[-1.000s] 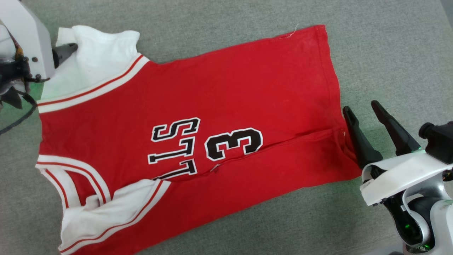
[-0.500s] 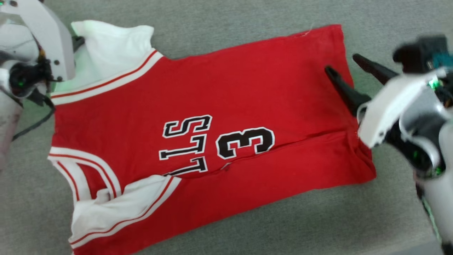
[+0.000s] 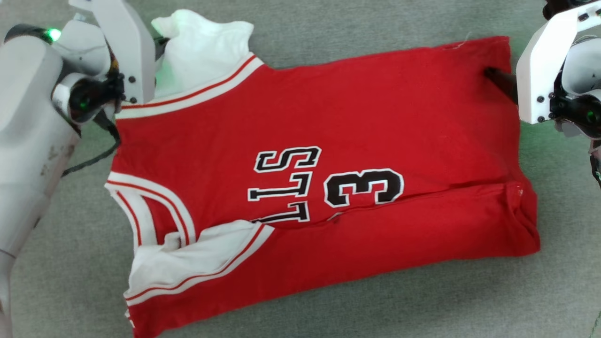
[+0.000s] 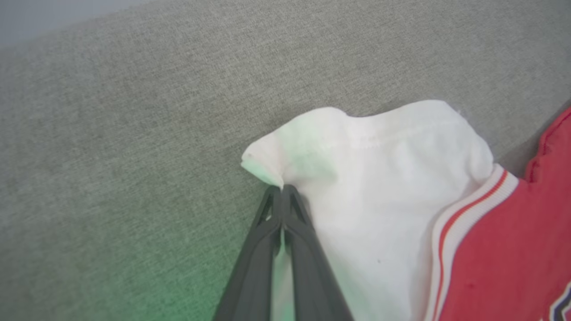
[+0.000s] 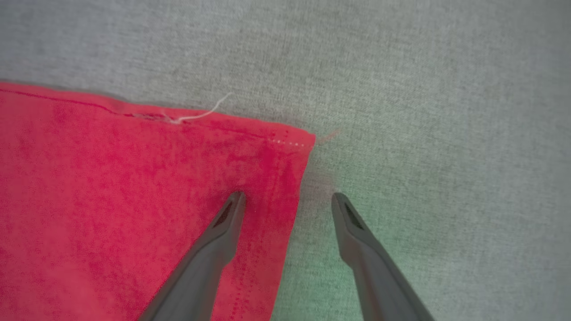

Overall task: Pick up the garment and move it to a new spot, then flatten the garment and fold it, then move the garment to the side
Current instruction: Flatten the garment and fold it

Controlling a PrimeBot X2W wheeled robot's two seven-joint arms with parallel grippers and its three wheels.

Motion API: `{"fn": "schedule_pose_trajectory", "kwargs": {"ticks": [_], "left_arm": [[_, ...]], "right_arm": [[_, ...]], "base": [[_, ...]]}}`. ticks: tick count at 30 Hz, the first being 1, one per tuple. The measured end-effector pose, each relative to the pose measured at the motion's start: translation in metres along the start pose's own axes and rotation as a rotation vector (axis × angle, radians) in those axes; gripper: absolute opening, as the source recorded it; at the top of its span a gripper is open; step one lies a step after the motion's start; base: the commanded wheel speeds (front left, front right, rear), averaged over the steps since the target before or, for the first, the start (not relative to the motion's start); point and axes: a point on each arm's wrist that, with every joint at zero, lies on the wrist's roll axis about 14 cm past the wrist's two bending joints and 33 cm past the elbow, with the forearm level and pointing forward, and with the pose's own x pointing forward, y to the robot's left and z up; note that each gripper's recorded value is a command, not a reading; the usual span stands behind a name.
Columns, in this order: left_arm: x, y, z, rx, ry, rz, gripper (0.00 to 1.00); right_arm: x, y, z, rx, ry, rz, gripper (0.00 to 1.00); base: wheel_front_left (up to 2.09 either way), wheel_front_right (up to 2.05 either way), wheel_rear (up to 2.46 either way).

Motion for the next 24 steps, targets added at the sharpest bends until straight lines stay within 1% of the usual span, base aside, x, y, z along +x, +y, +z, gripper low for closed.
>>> {"fn": "schedule_pose_trajectory", "kwargs": {"ticks": [4, 5, 6, 7, 10, 15, 21, 24], "left_arm": [[-0.002, 0.001, -0.002, -0.001, -0.007, -0.001, 0.0], [-0.002, 0.002, -0.003, -0.004, -0.008, -0.001, 0.0], [-0.002, 0.002, -0.004, -0.008, -0.01, -0.001, 0.0], [-0.003, 0.002, -0.004, -0.01, -0.013, -0.001, 0.0], [-0.007, 0.0, 0.001, -0.028, -0.047, -0.008, 0.0], [-0.022, -0.013, 0.017, -0.041, -0.15, -0.036, 0.0], [-0.059, -0.034, 0.043, -0.028, -0.317, -0.078, 0.0], [-0.08, -0.047, 0.041, -0.023, -0.374, -0.116, 0.0]], "right_arm": [[0.012, 0.005, 0.0, 0.005, 0.017, 0.011, 1.0], [0.014, 0.006, 0.002, 0.006, 0.015, 0.015, 0.59], [0.016, 0.007, 0.003, 0.007, 0.014, 0.017, 0.34], [0.016, 0.008, 0.003, 0.011, 0.005, 0.019, 0.0], [0.016, 0.009, 0.007, 0.01, -0.028, 0.019, 0.0], [0.006, 0.011, 0.013, 0.002, -0.097, 0.015, 0.0], [-0.022, 0.012, 0.024, -0.019, -0.231, 0.023, 0.0], [-0.037, 0.013, 0.018, -0.025, -0.27, 0.035, 0.0]], "base": [[0.0, 0.0, 0.0], [0.0, 0.0, 0.0], [0.0, 0.0, 0.0], [0.0, 0.0, 0.0], [0.0, 0.0, 0.0], [0.0, 0.0, 0.0], [0.0, 0.0, 0.0], [0.0, 0.0, 0.0]]}}
